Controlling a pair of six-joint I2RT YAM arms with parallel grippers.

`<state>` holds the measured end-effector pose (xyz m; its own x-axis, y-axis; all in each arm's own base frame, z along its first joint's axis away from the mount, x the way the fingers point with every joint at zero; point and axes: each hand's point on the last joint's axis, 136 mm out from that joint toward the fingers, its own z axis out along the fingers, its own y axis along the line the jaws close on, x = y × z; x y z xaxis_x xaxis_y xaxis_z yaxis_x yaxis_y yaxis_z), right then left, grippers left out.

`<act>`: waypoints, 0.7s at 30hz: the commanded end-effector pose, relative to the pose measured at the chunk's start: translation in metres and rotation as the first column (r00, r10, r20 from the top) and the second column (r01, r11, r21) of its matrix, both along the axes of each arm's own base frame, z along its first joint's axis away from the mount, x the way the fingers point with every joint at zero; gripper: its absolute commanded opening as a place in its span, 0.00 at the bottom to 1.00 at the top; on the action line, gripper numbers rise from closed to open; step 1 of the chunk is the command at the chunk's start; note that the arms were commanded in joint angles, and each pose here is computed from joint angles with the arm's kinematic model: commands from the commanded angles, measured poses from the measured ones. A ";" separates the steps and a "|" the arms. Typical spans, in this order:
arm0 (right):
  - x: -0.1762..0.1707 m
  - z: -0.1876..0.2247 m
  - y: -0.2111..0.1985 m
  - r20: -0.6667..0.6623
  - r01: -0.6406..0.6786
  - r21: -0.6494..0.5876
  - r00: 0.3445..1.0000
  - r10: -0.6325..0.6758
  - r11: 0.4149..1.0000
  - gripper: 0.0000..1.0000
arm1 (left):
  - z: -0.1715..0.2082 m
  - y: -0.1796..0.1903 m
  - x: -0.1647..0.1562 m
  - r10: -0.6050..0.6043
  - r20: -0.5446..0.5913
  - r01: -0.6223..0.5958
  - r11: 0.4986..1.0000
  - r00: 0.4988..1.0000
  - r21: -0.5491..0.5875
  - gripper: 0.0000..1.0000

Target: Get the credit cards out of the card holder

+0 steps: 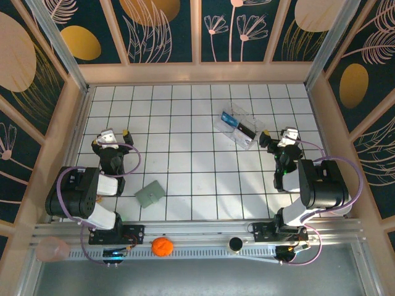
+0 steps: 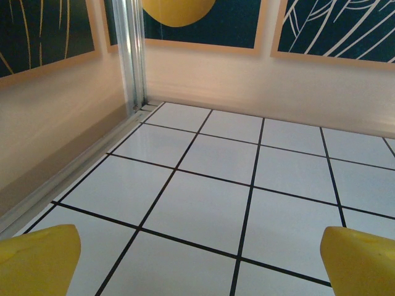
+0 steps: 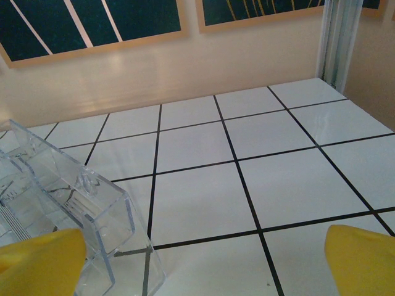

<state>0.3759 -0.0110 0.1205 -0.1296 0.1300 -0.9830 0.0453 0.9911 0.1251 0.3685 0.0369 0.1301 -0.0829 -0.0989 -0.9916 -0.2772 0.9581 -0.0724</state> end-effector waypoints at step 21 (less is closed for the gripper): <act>0.004 0.013 -0.017 0.010 0.094 0.016 0.995 -0.094 0.995 0.99 | 0.018 0.001 0.005 -0.003 0.014 0.003 1.000 1.000 0.005 0.99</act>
